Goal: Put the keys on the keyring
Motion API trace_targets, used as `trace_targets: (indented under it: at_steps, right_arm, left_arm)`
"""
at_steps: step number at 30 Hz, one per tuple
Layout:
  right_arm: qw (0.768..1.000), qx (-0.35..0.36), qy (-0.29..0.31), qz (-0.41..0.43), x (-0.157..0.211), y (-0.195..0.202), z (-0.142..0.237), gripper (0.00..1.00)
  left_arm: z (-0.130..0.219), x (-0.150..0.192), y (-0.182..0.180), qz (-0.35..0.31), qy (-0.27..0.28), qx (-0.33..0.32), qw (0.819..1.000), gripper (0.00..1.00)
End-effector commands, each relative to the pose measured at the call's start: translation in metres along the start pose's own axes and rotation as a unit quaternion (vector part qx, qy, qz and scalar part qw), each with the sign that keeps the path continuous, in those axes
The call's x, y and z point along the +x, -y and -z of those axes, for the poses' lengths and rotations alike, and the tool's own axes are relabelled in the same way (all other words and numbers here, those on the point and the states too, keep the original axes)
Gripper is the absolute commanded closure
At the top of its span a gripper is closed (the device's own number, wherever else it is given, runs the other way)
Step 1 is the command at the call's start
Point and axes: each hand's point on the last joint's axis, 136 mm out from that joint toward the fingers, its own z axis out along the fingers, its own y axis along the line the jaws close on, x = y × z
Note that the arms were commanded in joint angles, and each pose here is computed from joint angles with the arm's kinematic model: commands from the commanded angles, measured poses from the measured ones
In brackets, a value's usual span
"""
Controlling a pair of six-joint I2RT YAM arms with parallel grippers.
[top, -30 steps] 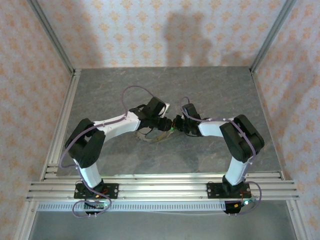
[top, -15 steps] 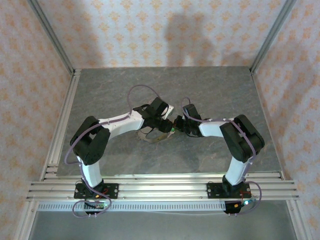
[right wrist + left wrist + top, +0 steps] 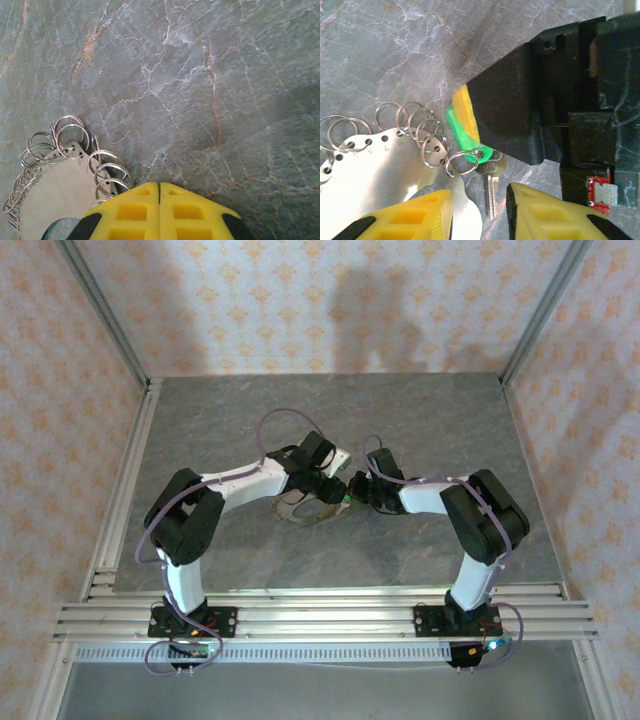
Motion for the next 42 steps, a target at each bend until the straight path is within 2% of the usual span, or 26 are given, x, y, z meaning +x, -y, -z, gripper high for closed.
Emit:
trace_targets:
  at_steps: [1,5,8,18,29,36,42]
  right_arm:
    - [0.999,0.045,-0.009,-0.006,0.012,0.021,0.003,1.0]
    - [0.999,0.045,-0.008,-0.006,0.012,0.021,0.004,1.0]
    - [0.999,0.046,-0.007,-0.006,0.011,0.021,0.004,1.0]
    - [0.999,0.048,-0.006,-0.007,0.01,0.02,0.004,1.0]
    - [0.999,0.034,0.005,-0.025,0.001,0.014,0.012,1.0]
    - [0.999,0.014,0.038,-0.02,-0.023,-0.006,0.041,1.0]
    - [0.998,-0.017,0.065,0.016,-0.043,-0.036,0.071,1.0]
  left_arm:
    - [-0.016,0.002,0.015,0.01,0.032,0.046,0.998,0.65]
    - [-0.002,-0.008,0.002,0.052,0.087,0.047,0.994,0.62]
    - [0.006,-0.009,-0.004,0.061,0.105,0.042,0.992,0.59]
    - [-0.004,0.003,0.0,0.022,0.052,0.055,0.997,0.6]
    - [-0.019,0.0,-0.002,0.015,0.044,0.064,0.997,0.62]
    - [-0.007,-0.013,-0.007,0.043,0.097,0.063,0.992,0.62]
    - [0.026,-0.032,-0.015,0.075,0.17,0.049,0.981,0.62]
